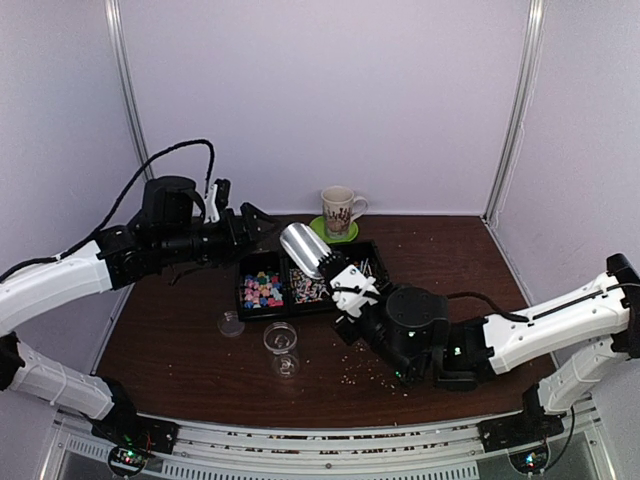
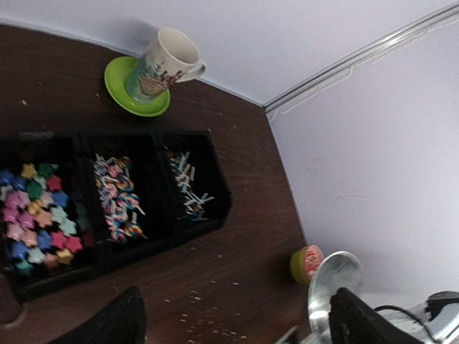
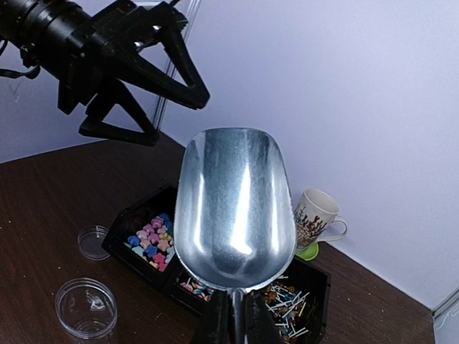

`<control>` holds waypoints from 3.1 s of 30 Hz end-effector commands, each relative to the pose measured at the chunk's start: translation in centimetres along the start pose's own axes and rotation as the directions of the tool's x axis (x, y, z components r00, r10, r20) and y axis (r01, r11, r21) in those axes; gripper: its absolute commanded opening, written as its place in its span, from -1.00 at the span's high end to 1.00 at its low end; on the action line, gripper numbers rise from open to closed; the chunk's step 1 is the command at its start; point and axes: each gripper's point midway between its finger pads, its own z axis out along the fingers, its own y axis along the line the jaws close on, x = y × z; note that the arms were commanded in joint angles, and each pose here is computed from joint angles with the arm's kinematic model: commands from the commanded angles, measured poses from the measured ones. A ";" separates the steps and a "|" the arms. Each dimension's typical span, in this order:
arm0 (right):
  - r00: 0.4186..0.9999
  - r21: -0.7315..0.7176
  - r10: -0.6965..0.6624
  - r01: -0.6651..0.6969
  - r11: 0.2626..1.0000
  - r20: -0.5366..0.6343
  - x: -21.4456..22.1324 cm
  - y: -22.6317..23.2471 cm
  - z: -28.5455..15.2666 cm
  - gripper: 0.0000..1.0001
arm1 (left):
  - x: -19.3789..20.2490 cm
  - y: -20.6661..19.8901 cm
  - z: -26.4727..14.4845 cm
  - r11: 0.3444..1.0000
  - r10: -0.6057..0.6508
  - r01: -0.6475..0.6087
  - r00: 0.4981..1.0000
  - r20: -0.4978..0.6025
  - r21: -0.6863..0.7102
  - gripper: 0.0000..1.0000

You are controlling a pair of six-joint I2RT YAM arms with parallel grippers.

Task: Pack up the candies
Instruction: Pass from the left arm to the right, then move the packing bottle to the center of the board.

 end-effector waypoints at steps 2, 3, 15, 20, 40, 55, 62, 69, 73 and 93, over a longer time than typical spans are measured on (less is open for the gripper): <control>0.992 0.058 0.119 -0.117 0.991 -0.034 0.6 -4.4 -0.9 1.00 | -3.1 3.3 -2.1 0.981 0.127 -0.115 0.990 0.069 -0.157 -0.96; 0.991 0.070 0.129 -0.126 0.990 -0.042 0.9 -5.0 -1.0 1.00 | -3.3 4.4 -2.2 0.973 0.144 -0.128 0.987 0.069 -0.192 -0.96; 0.972 0.213 0.210 -0.185 0.959 -0.102 3.4 -12.3 -3.3 1.00 | -0.1 15.3 -1.6 0.877 0.189 -0.202 0.979 -0.073 -0.435 -0.96; 0.967 0.235 0.230 -0.200 0.951 -0.108 4.0 -13.8 -3.9 1.00 | 2.2 16.9 -1.7 0.863 0.259 -0.296 0.955 -0.145 -0.410 -0.96; 0.963 0.262 0.237 -0.198 0.944 -0.127 4.4 -15.8 -4.2 1.00 | 10.4 18.5 2.8 0.803 0.387 -0.557 0.758 -0.524 -0.213 -0.96; 0.962 0.262 0.240 -0.201 0.944 -0.128 4.1 -16.0 -4.0 1.00 | 13.4 21.0 3.8 0.808 0.321 -0.545 0.727 -0.607 -0.226 -0.96; 0.963 0.267 0.232 -0.190 0.945 -0.135 4.2 -16.1 -3.9 1.00 | 15.0 20.8 3.4 0.828 0.286 -0.520 0.713 -0.640 -0.210 -0.96; 0.963 0.268 0.230 -0.187 0.945 -0.141 4.5 -16.1 -3.7 1.00 | 15.7 20.3 3.1 0.836 0.273 -0.512 0.701 -0.660 -0.199 -0.96; 0.963 0.264 0.227 -0.183 0.947 -0.145 4.5 -16.0 -3.5 1.00 | 15.9 19.7 3.2 0.847 0.272 -0.500 0.701 -0.659 -0.182 -0.96; 0.964 0.271 0.238 -0.199 0.942 -0.119 3.3 -17.0 -4.2 1.00 | 17.6 16.8 5.6 0.898 0.280 -0.433 0.698 -0.659 -0.077 -0.82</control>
